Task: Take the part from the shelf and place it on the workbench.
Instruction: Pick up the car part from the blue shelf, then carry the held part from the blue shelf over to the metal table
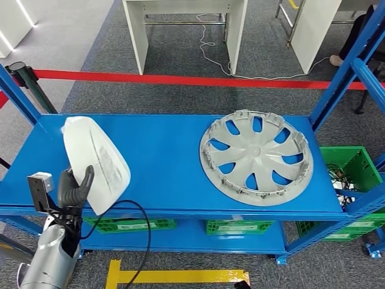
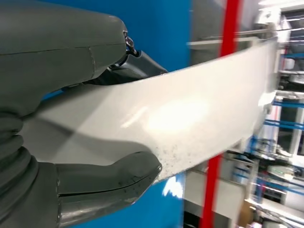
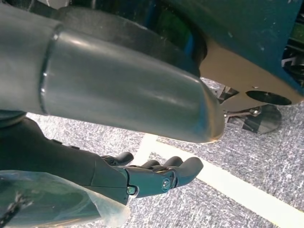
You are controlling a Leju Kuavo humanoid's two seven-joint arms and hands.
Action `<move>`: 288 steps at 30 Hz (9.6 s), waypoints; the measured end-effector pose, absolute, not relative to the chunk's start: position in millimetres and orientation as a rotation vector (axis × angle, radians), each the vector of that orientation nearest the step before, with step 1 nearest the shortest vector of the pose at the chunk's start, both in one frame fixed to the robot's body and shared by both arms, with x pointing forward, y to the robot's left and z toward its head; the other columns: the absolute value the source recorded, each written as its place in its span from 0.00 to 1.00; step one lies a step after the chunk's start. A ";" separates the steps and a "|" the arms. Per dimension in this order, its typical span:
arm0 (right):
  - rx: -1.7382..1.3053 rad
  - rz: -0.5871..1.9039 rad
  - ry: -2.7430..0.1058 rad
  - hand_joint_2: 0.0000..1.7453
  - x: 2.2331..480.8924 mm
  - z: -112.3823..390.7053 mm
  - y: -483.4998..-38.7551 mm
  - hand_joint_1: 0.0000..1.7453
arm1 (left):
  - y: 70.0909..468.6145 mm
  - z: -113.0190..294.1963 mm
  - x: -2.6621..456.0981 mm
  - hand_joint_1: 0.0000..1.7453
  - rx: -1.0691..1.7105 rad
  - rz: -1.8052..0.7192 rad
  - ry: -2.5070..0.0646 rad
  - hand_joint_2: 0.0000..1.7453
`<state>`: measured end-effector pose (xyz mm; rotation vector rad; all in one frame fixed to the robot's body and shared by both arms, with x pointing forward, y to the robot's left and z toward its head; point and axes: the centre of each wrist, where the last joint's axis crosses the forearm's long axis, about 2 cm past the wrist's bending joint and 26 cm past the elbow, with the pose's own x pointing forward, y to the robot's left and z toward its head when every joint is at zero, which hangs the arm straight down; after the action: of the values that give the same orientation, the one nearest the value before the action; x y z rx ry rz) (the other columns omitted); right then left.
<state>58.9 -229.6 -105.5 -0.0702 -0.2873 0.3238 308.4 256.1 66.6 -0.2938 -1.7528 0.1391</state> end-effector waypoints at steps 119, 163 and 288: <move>0.028 0.208 -0.323 0.00 37.8 -109.0 -234.5 0.00 | 208.8 114.3 181.0 1.00 -0.492 0.220 -2.172 1.00; 0.035 0.253 -0.309 0.00 38.6 -107.8 -225.2 0.00 | 211.4 114.3 184.4 1.00 -0.472 0.225 -2.176 1.00; 0.082 0.321 -0.310 0.00 39.6 -107.0 -219.0 0.00 | 209.9 111.5 187.3 1.00 -0.463 0.138 -2.176 1.00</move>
<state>39.6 -219.0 -107.0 0.0820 -0.3102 0.3206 187.3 209.9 111.5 -0.4633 -2.1755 0.1383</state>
